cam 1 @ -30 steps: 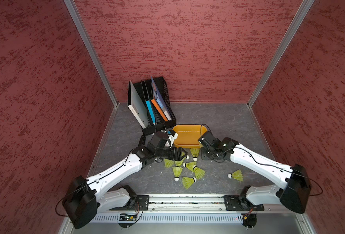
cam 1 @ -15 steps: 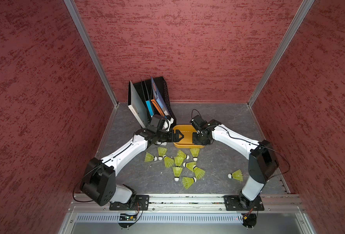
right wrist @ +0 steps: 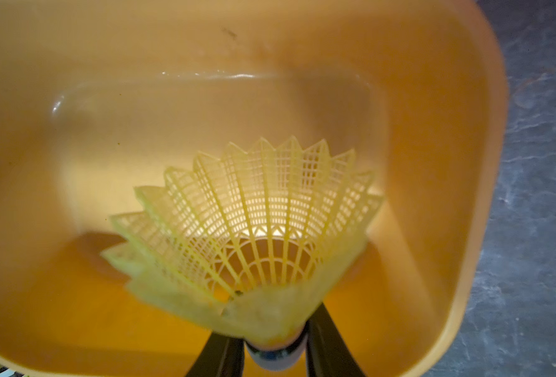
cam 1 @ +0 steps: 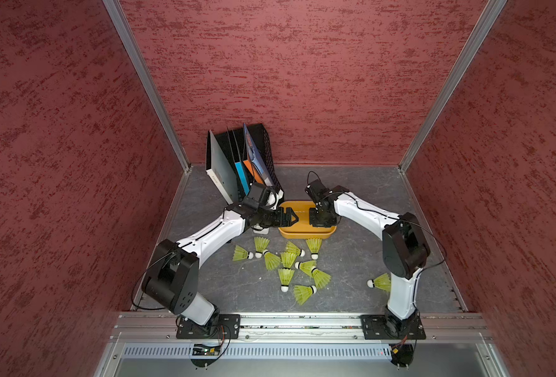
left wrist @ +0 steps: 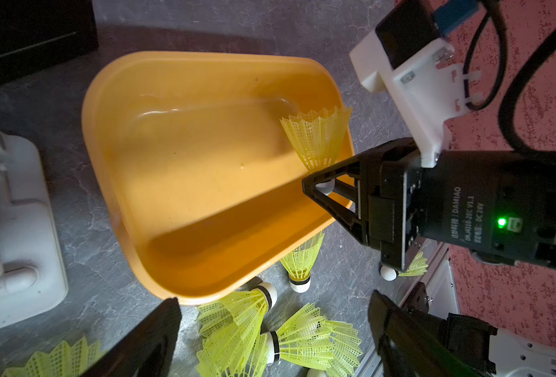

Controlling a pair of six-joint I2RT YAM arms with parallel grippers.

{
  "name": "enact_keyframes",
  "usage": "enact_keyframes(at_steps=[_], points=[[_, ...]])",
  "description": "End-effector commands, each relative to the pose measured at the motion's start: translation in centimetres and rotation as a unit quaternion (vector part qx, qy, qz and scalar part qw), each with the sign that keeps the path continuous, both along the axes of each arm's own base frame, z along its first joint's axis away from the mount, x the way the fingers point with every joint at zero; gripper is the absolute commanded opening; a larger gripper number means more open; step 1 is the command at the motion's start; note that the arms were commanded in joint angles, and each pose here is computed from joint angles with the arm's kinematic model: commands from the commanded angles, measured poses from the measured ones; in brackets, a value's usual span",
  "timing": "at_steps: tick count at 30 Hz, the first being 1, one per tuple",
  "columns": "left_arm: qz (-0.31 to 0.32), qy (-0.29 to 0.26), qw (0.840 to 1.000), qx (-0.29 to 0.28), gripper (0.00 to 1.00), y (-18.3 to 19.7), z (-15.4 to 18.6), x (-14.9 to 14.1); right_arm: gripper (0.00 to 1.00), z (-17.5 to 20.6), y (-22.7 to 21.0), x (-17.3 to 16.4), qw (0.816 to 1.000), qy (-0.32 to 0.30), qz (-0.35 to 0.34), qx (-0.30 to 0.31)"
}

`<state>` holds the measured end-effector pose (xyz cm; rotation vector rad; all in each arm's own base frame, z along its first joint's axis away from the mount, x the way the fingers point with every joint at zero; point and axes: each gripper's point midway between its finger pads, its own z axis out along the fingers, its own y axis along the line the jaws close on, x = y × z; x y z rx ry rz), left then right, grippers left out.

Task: Put the shuttlecocks into the storage box
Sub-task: Place the shuttlecock in the storage box.

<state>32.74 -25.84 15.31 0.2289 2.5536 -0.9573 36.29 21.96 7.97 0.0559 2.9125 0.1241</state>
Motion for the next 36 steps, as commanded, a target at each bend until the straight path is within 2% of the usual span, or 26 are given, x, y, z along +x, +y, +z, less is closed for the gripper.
enact_keyframes(at_steps=[1, 20, 36], points=[[0.000, -0.013, 1.000, -0.012, 0.93, -0.5, 0.7, 0.9, 0.20, 0.0, -0.8, 1.2, 1.000, -0.010, 0.002, -0.020], [-0.002, -0.005, 1.000, -0.009, 0.93, -1.4, -0.1, 1.4, 0.20, -2.9, -3.0, 3.3, 0.996, 0.011, -0.011, -0.084], [-0.003, -0.009, 1.000, -0.012, 0.93, -1.4, 0.4, 0.9, 0.25, -3.9, -4.8, 3.1, 0.989, 0.029, -0.046, -0.134]])
